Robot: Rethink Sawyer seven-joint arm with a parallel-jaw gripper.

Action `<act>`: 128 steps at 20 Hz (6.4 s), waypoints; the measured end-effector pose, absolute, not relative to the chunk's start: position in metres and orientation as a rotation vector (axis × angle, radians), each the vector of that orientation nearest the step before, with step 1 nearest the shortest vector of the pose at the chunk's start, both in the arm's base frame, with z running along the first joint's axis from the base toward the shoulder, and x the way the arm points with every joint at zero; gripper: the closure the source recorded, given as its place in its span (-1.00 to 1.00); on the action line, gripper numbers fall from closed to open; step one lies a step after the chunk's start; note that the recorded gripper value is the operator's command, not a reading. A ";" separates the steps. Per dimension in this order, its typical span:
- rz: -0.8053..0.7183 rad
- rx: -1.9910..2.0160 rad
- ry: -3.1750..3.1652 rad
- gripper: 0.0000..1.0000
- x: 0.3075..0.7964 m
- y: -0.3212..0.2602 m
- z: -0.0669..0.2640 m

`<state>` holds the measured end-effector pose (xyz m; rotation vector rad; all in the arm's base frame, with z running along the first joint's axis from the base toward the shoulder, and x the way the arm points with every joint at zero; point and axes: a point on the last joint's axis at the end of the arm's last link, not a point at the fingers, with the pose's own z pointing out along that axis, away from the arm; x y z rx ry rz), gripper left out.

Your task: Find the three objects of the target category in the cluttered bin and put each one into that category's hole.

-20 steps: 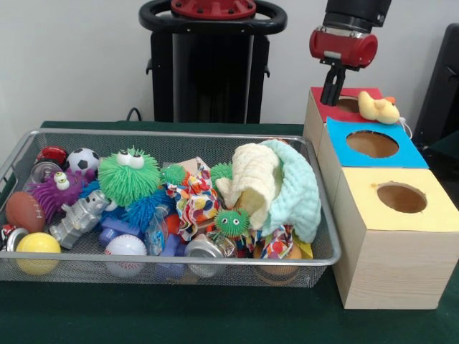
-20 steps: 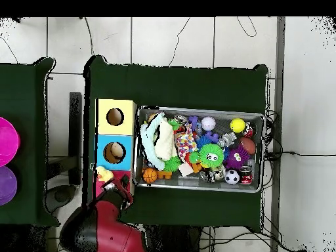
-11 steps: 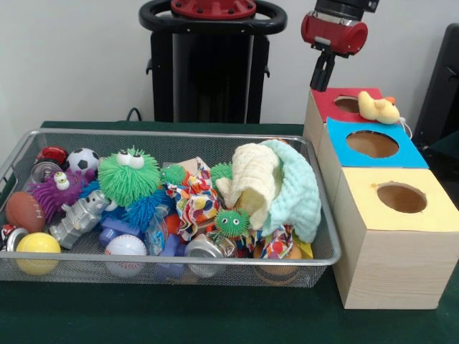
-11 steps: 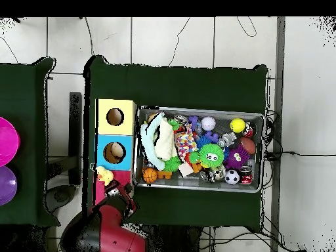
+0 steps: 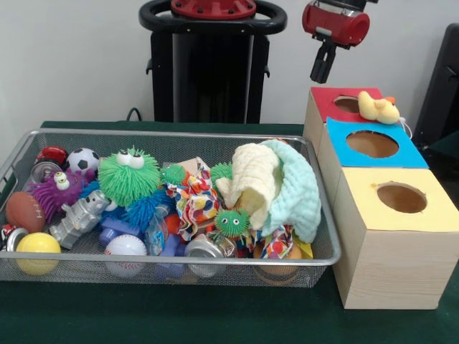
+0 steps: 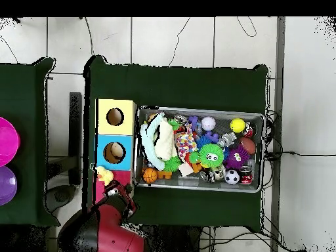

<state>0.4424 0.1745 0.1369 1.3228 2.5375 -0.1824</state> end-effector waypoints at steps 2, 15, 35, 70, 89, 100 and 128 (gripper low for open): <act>-0.185 1.340 2.536 1.00 0.446 0.170 0.140; -0.148 1.451 2.468 1.00 0.464 0.141 0.159; -0.070 1.604 2.372 1.00 0.481 0.134 0.171; -0.057 1.746 2.232 -1.00 0.488 0.189 0.150; -0.107 1.797 2.243 -1.00 0.491 0.173 0.164; -0.107 1.790 2.194 -1.00 0.508 0.176 0.174; -0.113 1.952 1.979 -1.00 0.517 0.168 0.174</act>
